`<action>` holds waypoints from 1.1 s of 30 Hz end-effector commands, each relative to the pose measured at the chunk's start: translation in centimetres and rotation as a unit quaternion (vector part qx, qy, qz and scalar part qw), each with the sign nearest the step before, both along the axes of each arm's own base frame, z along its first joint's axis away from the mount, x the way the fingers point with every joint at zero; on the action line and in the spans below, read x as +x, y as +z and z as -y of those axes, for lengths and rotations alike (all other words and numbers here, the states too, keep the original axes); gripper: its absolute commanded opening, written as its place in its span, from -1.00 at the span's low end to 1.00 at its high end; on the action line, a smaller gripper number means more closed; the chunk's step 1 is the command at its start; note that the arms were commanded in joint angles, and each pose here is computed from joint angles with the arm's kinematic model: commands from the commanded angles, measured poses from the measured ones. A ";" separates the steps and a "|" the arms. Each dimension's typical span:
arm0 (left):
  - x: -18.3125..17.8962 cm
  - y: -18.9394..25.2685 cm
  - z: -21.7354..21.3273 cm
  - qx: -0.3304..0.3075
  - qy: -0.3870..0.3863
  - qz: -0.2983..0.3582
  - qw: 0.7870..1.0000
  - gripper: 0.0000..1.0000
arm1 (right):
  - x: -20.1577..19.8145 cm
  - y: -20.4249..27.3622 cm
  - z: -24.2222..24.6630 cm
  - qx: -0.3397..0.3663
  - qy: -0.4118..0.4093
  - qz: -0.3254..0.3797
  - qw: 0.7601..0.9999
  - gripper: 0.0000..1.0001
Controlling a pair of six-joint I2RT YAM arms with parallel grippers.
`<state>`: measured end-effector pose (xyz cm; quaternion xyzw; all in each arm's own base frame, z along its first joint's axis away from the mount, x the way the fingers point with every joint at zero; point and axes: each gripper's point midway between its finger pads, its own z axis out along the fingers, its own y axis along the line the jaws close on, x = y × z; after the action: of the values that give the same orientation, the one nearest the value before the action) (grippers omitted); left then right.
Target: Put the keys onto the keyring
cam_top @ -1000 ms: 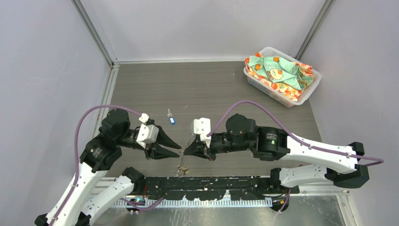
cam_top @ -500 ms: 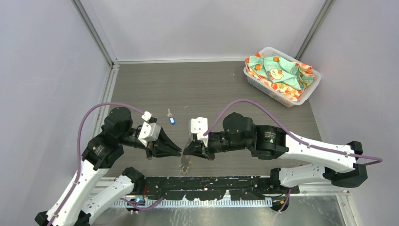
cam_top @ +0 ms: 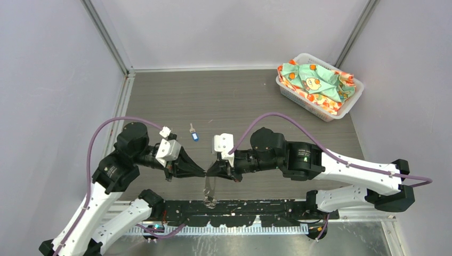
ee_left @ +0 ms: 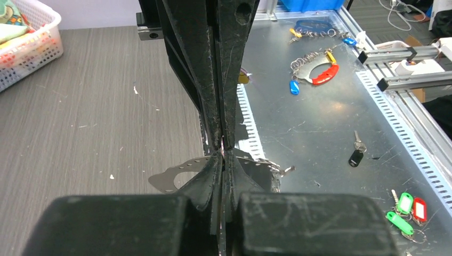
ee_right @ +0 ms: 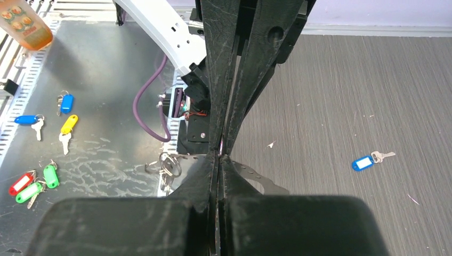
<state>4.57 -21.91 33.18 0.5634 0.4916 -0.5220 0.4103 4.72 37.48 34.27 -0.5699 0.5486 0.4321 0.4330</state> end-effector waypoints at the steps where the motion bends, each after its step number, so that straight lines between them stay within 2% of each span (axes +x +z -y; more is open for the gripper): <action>1: 0.3 0.2 0.0 -0.013 0.006 0.037 0.999 -0.99 | -0.3 4.4 -0.2 0.065 0.008 0.013 0.998 -0.98; 7: 0.4 0.4 -0.2 -0.016 0.013 0.066 0.998 -0.99 | -0.5 5.1 0.7 0.079 0.007 0.015 0.997 -0.97; 8: 0.4 0.6 -0.3 -0.018 0.013 0.071 0.997 -0.99 | -0.4 5.2 0.9 0.084 0.002 0.014 0.996 -0.86; 10: 0.5 1.1 -0.3 -0.029 0.014 0.097 0.995 -0.99 | 0.1 5.6 1.4 0.097 -0.017 0.010 0.995 -0.36; 11: 0.5 1.4 -0.3 -0.036 0.013 0.116 0.993 -0.99 | 0.3 6.0 1.9 0.108 -0.028 0.010 0.994 -0.21; 15: 0.8 2.5 -0.5 -0.063 0.009 0.216 0.974 -1.00 | 1.4 6.7 3.7 0.146 -0.075 0.008 0.986 0.22; 19: 0.5 3.8 -0.7 -0.091 -0.008 0.306 0.948 -0.99 | 1.9 7.0 5.4 0.173 -0.099 0.010 0.980 0.28; 25: -0.8 4.3 -1.1 -0.132 -0.046 0.429 0.892 -0.99 | 2.9 7.4 7.2 0.204 -0.138 0.014 0.969 0.28; 28: -1.0 4.4 -1.2 -0.140 -0.052 0.456 0.877 -0.99 | 3.1 7.2 7.6 0.206 -0.146 0.016 0.967 0.28; 33: -1.4 4.5 -1.3 -0.148 -0.060 0.472 0.867 -0.99 | 3.3 7.1 7.6 0.204 -0.148 0.020 0.967 0.27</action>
<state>3.66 -20.53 36.52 0.6972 0.1876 -0.3133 0.6169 7.48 30.36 39.14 -0.4212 0.5336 0.4450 0.5829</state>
